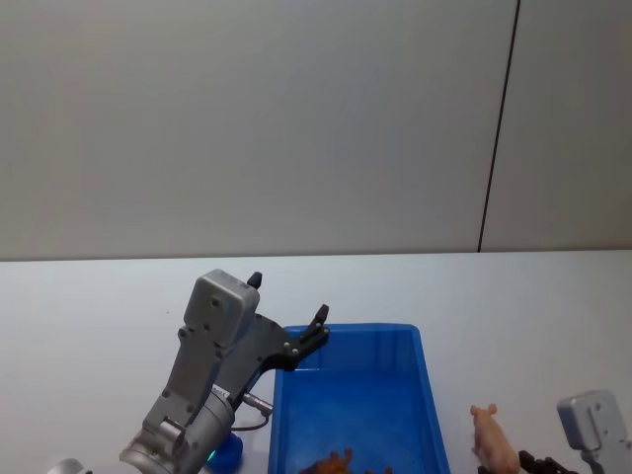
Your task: Pick up the two dolls from the table and place them into the box.
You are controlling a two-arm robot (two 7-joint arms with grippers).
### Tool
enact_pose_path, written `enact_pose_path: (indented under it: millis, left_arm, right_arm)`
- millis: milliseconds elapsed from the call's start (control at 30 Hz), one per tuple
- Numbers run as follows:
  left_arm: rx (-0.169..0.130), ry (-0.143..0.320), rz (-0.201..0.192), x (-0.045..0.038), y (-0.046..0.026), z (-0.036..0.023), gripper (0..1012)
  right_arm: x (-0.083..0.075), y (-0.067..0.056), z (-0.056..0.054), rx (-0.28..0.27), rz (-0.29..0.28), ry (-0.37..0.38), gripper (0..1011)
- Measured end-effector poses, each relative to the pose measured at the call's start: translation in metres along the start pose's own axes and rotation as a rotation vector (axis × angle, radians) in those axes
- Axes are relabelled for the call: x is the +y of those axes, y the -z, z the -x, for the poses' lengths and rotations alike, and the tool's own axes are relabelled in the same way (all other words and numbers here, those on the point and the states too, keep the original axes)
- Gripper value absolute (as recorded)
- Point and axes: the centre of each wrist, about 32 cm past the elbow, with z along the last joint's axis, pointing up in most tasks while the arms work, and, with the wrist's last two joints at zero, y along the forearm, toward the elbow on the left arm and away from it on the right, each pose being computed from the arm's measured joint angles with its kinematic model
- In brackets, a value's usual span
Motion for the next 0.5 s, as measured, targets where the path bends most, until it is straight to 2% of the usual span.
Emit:
enact_pose_path:
  millis: [133, 200, 333, 500]
  left_arm:
    - [0.000, 0.000, 0.000, 0.0000, 0.0000, 0.0000, 1001]
    - [0.000, 0.000, 0.000, 0.0000, 0.0000, 0.0000, 1001]
    - [0.000, 0.000, 0.000, 0.0000, 0.0000, 0.0000, 1001]
    - [0.000, 0.000, 0.000, 0.0000, 0.0000, 0.0000, 1002]
  right_arm:
    - [0.0017, 0.0042, 0.0002, -0.005, -0.010, -0.003, 545]
    - [0.0021, 0.0057, 0.0006, -0.010, -0.020, -0.003, 443]
    - [0.0023, 0.0068, 0.0009, -0.021, -0.041, -0.001, 371]
    - [0.0016, 0.0068, 0.0012, -0.042, -0.086, 0.004, 363]
